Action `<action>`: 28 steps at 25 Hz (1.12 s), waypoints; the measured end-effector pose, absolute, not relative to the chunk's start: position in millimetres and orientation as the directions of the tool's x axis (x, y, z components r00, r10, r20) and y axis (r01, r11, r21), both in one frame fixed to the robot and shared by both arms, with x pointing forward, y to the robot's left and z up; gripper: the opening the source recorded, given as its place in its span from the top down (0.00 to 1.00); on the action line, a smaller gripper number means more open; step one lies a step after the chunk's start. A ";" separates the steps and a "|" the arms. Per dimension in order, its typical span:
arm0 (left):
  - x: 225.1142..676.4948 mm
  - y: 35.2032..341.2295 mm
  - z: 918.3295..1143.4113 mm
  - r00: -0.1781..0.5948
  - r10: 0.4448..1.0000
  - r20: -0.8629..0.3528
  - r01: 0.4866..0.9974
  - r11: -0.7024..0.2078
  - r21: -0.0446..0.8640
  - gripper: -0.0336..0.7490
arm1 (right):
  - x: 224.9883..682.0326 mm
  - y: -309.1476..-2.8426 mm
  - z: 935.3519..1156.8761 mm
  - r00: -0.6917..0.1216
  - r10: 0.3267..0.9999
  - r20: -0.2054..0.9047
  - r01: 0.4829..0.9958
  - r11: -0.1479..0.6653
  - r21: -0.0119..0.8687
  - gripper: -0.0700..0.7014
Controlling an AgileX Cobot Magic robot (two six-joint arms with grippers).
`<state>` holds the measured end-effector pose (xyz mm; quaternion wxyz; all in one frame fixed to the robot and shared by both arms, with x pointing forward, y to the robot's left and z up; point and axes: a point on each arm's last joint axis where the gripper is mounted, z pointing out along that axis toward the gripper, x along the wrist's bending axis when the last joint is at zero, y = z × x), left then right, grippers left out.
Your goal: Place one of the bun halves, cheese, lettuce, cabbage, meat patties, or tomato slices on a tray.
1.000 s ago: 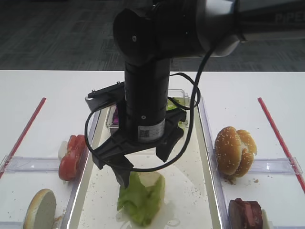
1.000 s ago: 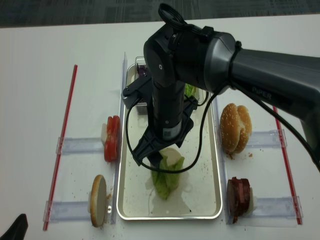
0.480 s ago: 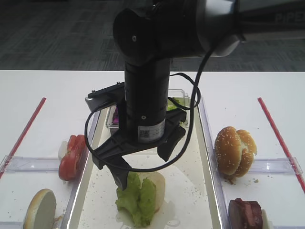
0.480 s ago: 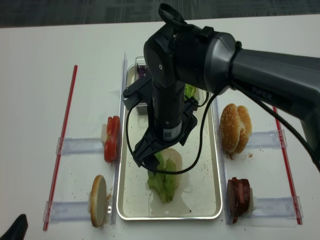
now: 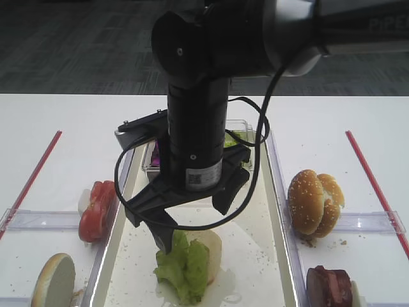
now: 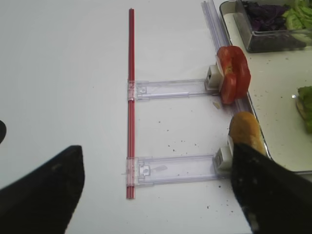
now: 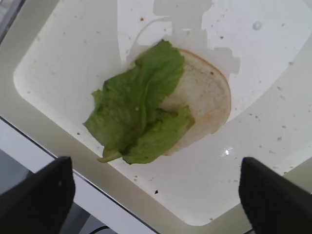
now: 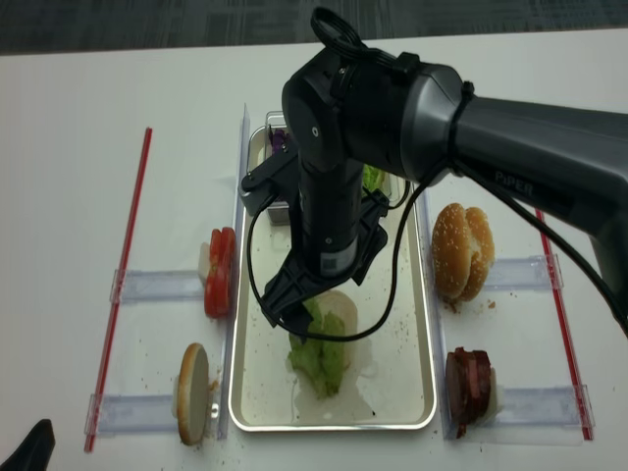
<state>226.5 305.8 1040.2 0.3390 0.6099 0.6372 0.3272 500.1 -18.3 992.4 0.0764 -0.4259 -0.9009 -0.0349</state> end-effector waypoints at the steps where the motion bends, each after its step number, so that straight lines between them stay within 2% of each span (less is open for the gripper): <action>1: 226.5 305.8 1040.2 -0.026 0.999 -0.033 0.555 0.042 0.831 0.24 | 500.2 -18.5 992.4 -0.626 0.762 0.165 0.772 0.635 -0.002 0.01; 13: 226.5 305.8 1040.2 -0.026 0.999 -0.033 0.555 0.042 0.831 0.24 | 542.9 -38.8 1023.9 -0.565 0.806 0.177 0.825 0.553 0.118 0.01; 20: 226.5 305.8 1040.2 -0.026 0.999 -0.033 0.555 0.042 0.831 0.24 | 553.0 -48.7 1027.4 -0.537 0.823 0.187 0.844 0.521 0.129 0.01; 28: 226.5 305.8 1040.2 -0.026 0.999 -0.033 0.555 0.042 0.831 0.24 | 586.7 -97.7 1027.2 -0.412 0.892 0.188 0.910 0.394 0.129 0.01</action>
